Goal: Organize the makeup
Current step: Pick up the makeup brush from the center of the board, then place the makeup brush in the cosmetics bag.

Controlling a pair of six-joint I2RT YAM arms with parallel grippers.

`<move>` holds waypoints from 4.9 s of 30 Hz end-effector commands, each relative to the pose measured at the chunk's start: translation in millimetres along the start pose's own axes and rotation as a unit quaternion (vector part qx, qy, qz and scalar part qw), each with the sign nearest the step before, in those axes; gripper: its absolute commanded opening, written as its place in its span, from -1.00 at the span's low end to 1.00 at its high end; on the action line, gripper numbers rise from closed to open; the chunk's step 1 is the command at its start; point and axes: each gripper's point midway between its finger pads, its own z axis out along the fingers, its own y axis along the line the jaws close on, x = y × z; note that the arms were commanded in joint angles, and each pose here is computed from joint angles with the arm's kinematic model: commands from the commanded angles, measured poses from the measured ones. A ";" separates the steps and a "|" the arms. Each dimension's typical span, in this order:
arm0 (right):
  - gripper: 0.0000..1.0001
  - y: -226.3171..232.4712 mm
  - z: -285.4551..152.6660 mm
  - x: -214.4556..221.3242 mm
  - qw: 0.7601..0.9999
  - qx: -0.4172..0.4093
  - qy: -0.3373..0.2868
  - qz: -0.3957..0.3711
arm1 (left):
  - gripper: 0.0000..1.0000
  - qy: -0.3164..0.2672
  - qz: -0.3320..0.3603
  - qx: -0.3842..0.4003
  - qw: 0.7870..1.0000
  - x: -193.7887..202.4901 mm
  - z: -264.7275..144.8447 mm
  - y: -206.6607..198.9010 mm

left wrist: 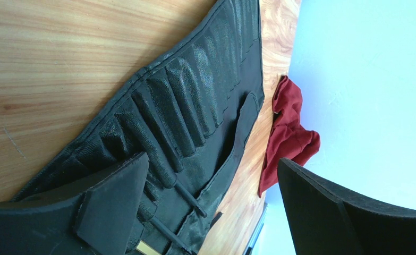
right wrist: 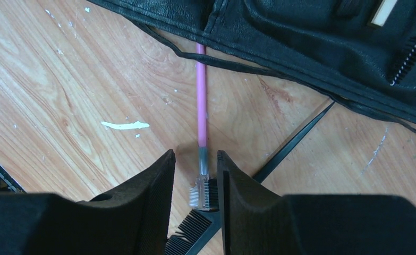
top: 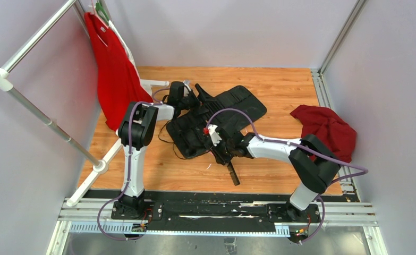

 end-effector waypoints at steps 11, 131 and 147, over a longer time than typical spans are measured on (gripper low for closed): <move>-0.69 5.2 10.3 10.5 1.000 -0.008 0.010 -0.005 | 0.96 0.019 -0.023 -0.045 0.999 15.3 -6.2 30.5; -0.99 -166.3 0.6 -70.8 0.992 0.056 0.043 0.105 | 0.96 0.016 -0.025 -0.048 0.998 9.8 -11.0 34.5; -0.99 -172.6 12.7 -82.0 0.992 0.052 0.037 0.106 | 0.96 0.014 -0.027 -0.047 0.998 6.6 -13.2 34.9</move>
